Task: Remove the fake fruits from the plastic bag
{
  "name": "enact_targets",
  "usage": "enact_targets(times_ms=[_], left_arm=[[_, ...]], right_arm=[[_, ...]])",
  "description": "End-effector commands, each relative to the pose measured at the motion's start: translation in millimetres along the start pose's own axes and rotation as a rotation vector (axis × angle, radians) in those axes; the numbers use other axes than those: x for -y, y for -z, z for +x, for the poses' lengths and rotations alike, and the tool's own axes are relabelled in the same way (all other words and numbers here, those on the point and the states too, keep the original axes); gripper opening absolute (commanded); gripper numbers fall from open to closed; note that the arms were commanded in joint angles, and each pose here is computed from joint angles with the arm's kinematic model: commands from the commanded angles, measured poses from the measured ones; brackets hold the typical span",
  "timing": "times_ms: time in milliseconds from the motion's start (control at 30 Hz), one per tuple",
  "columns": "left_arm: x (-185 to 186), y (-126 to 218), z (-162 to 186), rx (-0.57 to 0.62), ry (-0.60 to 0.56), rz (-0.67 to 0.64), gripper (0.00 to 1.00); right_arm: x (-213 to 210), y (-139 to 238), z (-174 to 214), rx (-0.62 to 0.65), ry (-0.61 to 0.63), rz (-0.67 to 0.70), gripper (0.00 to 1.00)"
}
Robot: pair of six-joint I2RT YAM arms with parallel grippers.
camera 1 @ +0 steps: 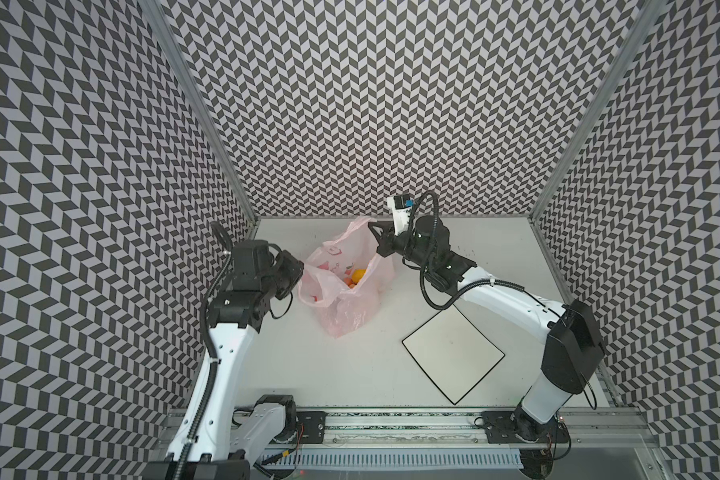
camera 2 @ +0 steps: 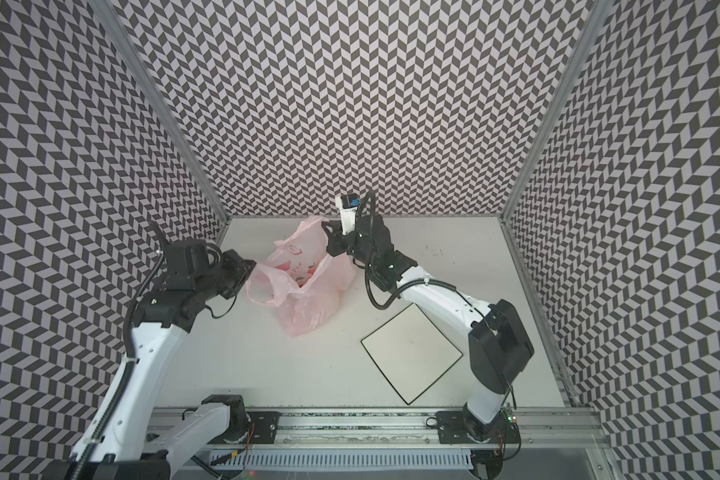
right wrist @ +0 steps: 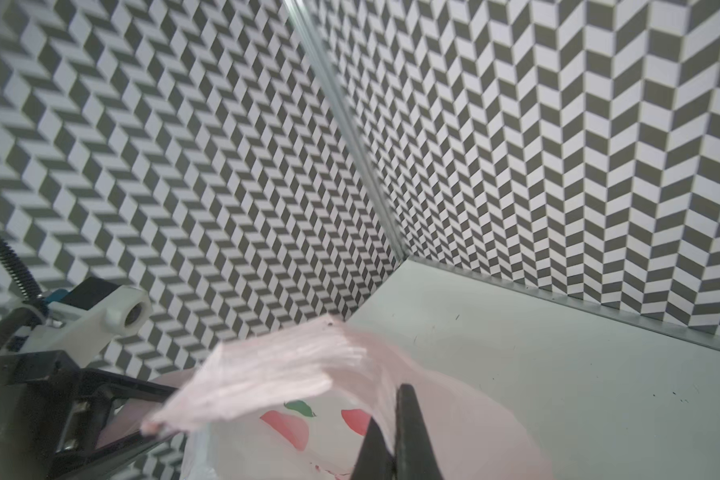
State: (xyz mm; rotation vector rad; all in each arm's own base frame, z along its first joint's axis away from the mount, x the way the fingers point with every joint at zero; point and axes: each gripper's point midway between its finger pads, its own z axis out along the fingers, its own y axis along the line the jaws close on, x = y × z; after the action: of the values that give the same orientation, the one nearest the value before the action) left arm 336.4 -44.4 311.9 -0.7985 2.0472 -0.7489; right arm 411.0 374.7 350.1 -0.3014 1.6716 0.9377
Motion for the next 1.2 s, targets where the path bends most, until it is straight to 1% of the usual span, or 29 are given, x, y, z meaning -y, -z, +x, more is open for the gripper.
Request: enact_targets(times_ms=[0, 100, 200, 267, 333, 467, 500, 533, 600, 667, 733, 867, 1000, 1067, 1100, 1167], left_arm=[[48.0, -8.9, -51.2, 0.122, -0.208, 0.071, 0.0], [77.7, -25.6, -73.6, 0.124, -0.31, 0.101, 0.0], [88.8, -47.2, -75.8, 0.084, -0.369, 0.136, 0.0], [85.3, -62.5, -63.0, 0.025, -0.396, 0.158, 0.0], [73.7, -74.7, -42.6, -0.042, -0.408, 0.171, 0.0], [42.0, -85.3, 7.0, -0.161, -0.41, 0.162, 0.0], [37.2, -84.8, 18.3, -0.183, -0.416, 0.162, 0.0], [33.6, -82.4, 31.4, -0.202, -0.429, 0.167, 0.0], [29.6, -77.1, 53.4, -0.231, -0.453, 0.174, 0.0], [23.5, -73.4, 75.0, -0.268, -0.462, 0.166, 0.0], [14.3, -71.8, 94.2, -0.312, -0.458, 0.144, 0.0], [-2.7, -68.4, 120.2, -0.341, -0.458, 0.086, 0.0], [-8.4, -65.6, 131.8, -0.342, -0.444, 0.08, 0.0], [-6.8, -63.3, 131.5, -0.328, -0.443, 0.087, 0.0], [-7.3, -62.9, 131.3, -0.324, -0.444, 0.085, 0.0], [-7.9, -61.3, 130.5, -0.316, -0.446, 0.084, 0.0]], right_arm=[[-1.4, -2.1, -60.5, 0.227, -0.17, 0.008, 0.0], [10.9, -4.1, -65.2, 0.28, -0.21, 0.061, 0.0], [21.4, 1.8, -58.3, 0.315, -0.244, 0.095, 0.0], [25.1, 8.2, -46.8, 0.32, -0.237, 0.114, 0.0], [28.5, 13.8, -30.4, 0.306, -0.215, 0.131, 0.0], [45.0, 23.7, 16.6, 0.196, -0.196, 0.174, 0.01], [48.2, 27.9, 26.6, 0.17, -0.194, 0.182, 0.03], [51.2, 32.7, 36.8, 0.136, -0.187, 0.193, 0.09], [52.6, 41.7, 51.3, 0.075, -0.174, 0.201, 0.23], [49.7, 51.3, 67.7, -0.012, -0.148, 0.187, 0.41], [42.6, 63.3, 82.2, -0.107, -0.111, 0.157, 0.54], [35.2, 97.6, 112.1, -0.289, -0.029, 0.119, 0.68], [33.7, 137.1, 124.7, -0.392, 0.1, 0.107, 0.76], [31.3, 153.5, 116.3, -0.414, 0.19, 0.113, 0.81], [31.6, 158.7, 106.5, -0.411, 0.236, 0.131, 0.82], [33.3, 166.2, 77.7, -0.376, 0.319, 0.189, 0.88]])
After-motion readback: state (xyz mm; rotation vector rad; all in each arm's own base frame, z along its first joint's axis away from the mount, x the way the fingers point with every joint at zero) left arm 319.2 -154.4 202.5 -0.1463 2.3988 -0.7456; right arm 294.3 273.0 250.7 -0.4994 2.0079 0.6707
